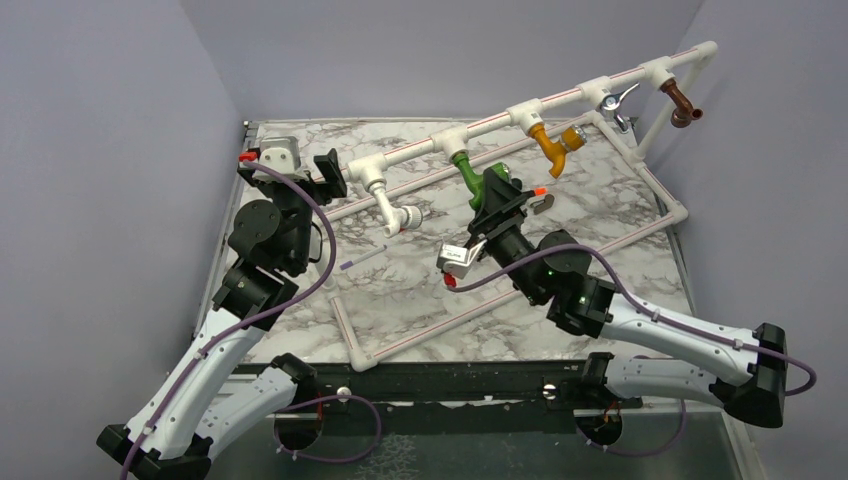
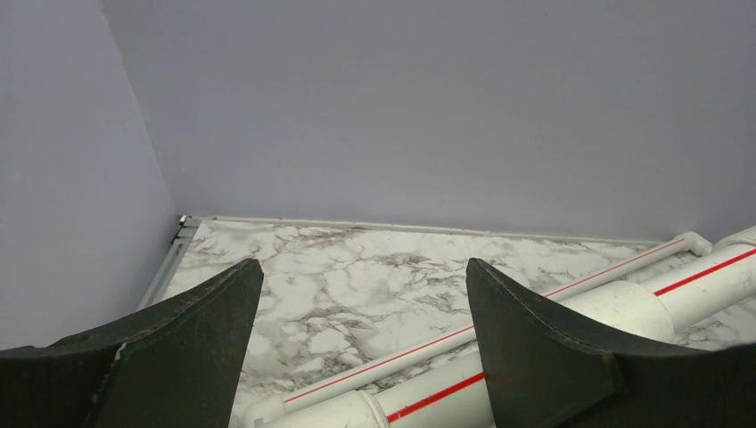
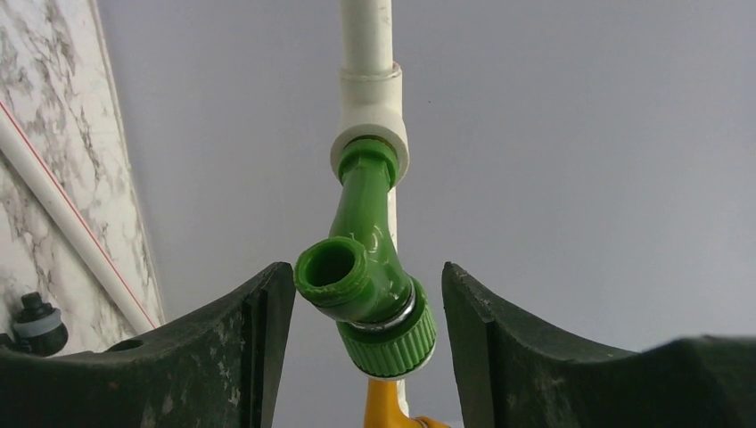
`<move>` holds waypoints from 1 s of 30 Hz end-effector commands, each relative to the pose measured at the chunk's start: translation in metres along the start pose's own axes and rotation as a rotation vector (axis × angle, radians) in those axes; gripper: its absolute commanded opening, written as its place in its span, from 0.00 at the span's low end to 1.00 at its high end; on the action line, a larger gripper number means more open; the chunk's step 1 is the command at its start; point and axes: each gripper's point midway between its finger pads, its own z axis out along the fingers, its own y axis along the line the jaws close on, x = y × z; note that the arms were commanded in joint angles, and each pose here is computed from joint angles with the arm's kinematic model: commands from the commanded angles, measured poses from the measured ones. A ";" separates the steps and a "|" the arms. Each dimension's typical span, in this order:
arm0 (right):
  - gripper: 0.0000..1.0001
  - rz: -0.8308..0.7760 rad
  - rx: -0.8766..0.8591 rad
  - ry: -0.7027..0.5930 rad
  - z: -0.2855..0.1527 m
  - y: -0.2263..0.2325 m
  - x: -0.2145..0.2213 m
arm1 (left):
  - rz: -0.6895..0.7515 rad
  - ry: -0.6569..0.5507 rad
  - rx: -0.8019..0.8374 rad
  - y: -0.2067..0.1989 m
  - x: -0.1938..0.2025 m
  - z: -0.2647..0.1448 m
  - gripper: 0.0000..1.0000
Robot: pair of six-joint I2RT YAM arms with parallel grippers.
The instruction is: Install the water faucets
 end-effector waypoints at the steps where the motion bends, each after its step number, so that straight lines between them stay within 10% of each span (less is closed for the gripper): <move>1: 0.63 -0.032 0.020 0.059 0.001 -0.006 0.008 | 0.066 0.120 0.057 -0.013 0.039 0.001 0.85; 10: 0.47 0.029 0.061 0.074 0.006 -0.008 0.008 | 0.064 0.118 0.058 -0.013 0.038 0.000 0.85; 18: 0.03 0.197 0.099 0.079 0.010 -0.012 0.008 | 0.063 0.115 0.057 -0.012 0.037 0.000 0.85; 30: 0.01 0.814 0.305 0.031 0.008 -0.030 0.007 | 0.065 0.119 0.055 -0.012 0.039 0.001 0.85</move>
